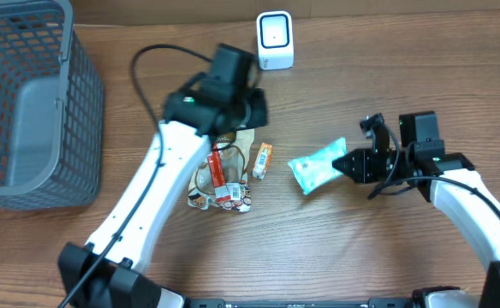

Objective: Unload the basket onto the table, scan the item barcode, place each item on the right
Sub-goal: 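Lift the wipes pack with the right gripper toward the scanner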

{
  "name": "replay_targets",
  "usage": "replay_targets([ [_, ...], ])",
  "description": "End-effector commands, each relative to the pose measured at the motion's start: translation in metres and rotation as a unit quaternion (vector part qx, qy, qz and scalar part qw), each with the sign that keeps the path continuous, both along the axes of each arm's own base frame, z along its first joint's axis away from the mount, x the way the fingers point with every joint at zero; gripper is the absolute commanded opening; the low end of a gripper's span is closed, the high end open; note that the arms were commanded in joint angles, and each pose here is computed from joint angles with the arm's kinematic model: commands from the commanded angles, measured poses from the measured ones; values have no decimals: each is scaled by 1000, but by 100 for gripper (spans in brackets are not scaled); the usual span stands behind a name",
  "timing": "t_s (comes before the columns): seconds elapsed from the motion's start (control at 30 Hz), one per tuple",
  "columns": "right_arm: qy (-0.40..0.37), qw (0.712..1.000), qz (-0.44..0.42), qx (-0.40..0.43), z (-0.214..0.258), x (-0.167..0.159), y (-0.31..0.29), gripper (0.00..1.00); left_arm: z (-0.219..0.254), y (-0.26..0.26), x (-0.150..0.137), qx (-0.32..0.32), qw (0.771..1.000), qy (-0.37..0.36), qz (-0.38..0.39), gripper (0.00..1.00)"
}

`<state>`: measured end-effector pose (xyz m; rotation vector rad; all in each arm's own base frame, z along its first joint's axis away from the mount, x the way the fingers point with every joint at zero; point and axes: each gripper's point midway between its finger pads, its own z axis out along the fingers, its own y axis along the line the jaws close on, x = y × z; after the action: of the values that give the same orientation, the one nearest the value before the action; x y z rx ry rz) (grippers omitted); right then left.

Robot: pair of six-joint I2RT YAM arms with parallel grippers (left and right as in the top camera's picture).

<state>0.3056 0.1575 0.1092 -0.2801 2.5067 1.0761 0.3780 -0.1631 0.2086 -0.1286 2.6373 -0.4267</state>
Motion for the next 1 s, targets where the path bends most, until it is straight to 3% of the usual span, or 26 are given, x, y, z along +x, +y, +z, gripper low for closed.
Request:
replay_targets([
  [0.0, -61, 996, 42, 58, 50, 5, 15, 4, 15, 16, -2, -27, 999, -4, -20, 4],
  [0.23, -96, 994, 28, 39, 69, 22, 12, 4, 34, 85, 8, -26, 999, -34, 22, 4],
  [0.63, -194, 978, 21, -74, 135, 55, -11, 3, 39, 223, 22, 47, 976, -63, 201, 8],
  [0.67, -199, 977, 18, -79, 138, 57, -12, 3, 39, 229, 21, 53, 974, -63, 210, 13],
  [0.77, -212, 974, 16, -81, 147, 60, -12, 4, 36, 235, 17, 57, 973, -56, 218, 92],
  [0.8, -214, 973, 16, -83, 147, 61, -13, 3, 35, 234, 16, 56, 973, -53, 217, 100],
  [0.97, -243, 964, 9, -107, 159, 70, -19, 3, 35, 234, 16, 56, 973, -53, 217, 100],
])
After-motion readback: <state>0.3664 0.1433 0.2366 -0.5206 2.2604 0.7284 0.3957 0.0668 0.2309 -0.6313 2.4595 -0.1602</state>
